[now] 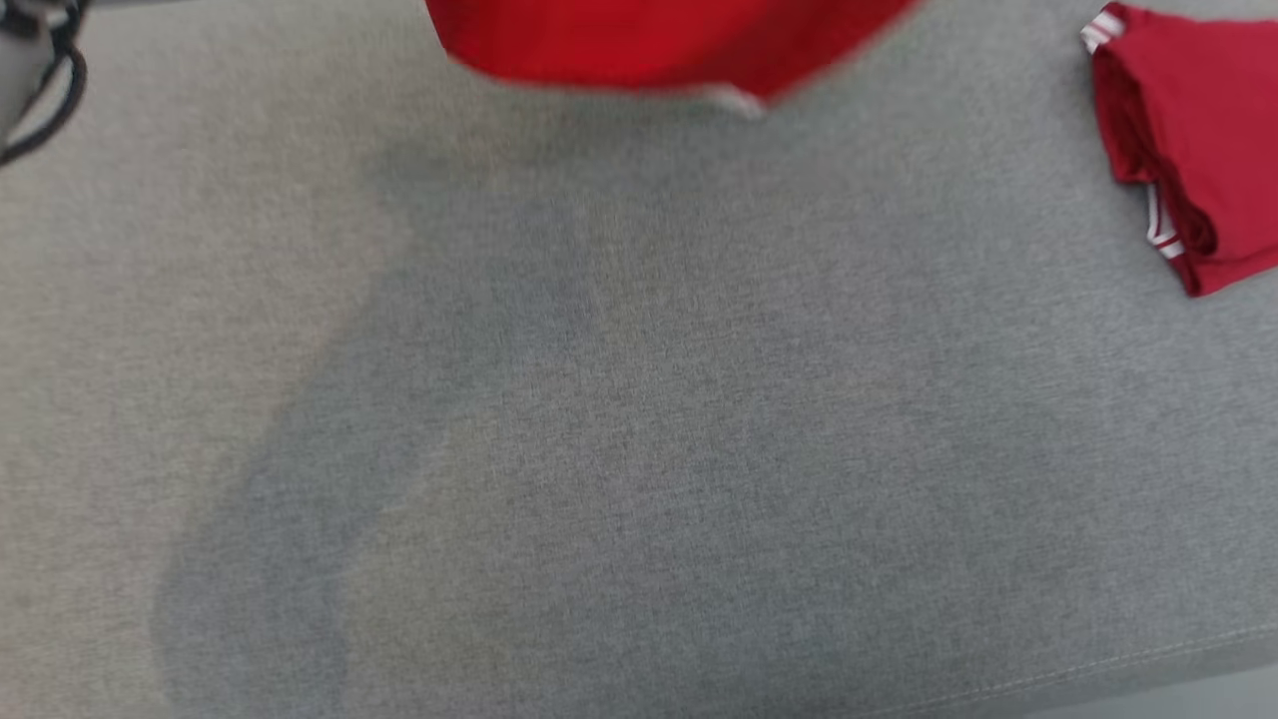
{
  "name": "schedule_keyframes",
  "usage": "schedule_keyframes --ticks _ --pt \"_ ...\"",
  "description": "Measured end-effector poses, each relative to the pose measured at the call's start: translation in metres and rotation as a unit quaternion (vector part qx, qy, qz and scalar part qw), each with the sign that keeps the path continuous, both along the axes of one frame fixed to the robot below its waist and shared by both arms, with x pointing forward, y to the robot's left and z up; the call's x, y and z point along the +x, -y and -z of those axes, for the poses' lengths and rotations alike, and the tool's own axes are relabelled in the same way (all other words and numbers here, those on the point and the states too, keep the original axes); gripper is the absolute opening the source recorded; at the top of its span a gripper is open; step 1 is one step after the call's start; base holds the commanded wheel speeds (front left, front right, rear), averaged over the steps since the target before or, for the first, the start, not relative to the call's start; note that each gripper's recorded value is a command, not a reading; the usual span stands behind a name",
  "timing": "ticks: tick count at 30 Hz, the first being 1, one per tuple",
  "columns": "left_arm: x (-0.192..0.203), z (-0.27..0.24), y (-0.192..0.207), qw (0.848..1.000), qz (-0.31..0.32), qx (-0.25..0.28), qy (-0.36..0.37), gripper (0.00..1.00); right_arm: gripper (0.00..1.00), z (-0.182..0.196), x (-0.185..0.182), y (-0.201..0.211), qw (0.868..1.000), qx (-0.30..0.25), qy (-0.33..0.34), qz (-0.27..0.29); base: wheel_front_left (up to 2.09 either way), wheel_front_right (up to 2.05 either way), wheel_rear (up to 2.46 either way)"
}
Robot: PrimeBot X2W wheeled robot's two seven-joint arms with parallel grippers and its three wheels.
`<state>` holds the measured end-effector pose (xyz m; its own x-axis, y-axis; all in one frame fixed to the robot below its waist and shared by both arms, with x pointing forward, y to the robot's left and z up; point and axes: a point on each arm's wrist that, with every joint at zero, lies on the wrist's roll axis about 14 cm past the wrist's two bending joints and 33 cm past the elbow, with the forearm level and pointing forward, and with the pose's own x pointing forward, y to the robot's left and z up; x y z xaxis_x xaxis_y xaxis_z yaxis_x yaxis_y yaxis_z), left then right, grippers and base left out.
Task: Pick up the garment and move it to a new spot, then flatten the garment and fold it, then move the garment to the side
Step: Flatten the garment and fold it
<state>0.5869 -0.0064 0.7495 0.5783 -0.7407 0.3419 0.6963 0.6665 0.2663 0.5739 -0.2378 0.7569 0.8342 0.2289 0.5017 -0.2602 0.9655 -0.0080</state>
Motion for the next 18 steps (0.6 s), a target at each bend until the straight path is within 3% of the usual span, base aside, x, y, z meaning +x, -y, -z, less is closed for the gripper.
schedule_keyframes --ticks 3,7,11,14,18 --pt "0.021 0.024 0.003 1.0 0.004 -0.017 0.012 0.0 0.0 0.035 0.021 -0.008 1.0 -0.011 -0.025 -0.009 0.0 0.0 0.0" --pt "0.025 0.088 0.016 0.999 0.028 0.025 -0.008 0.0 0.0 0.103 0.026 -0.013 0.995 -0.029 -0.09 -0.02 0.0 0.0 0.0" --pt "-0.008 0.162 0.031 0.993 0.081 0.05 -0.074 0.0 0.0 0.153 0.007 -0.001 0.99 -0.015 -0.14 -0.015 0.0 0.0 0.0" --pt "-0.042 0.183 0.034 0.987 0.111 0.028 -0.116 0.0 0.0 0.177 -0.021 0.013 0.986 0.007 -0.165 -0.001 0.0 0.0 0.0" --pt "-0.1 0.231 0.032 0.966 0.135 0.005 -0.219 0.0 0.0 0.202 -0.068 0.031 0.979 0.034 -0.199 0.024 0.0 0.0 0.0"
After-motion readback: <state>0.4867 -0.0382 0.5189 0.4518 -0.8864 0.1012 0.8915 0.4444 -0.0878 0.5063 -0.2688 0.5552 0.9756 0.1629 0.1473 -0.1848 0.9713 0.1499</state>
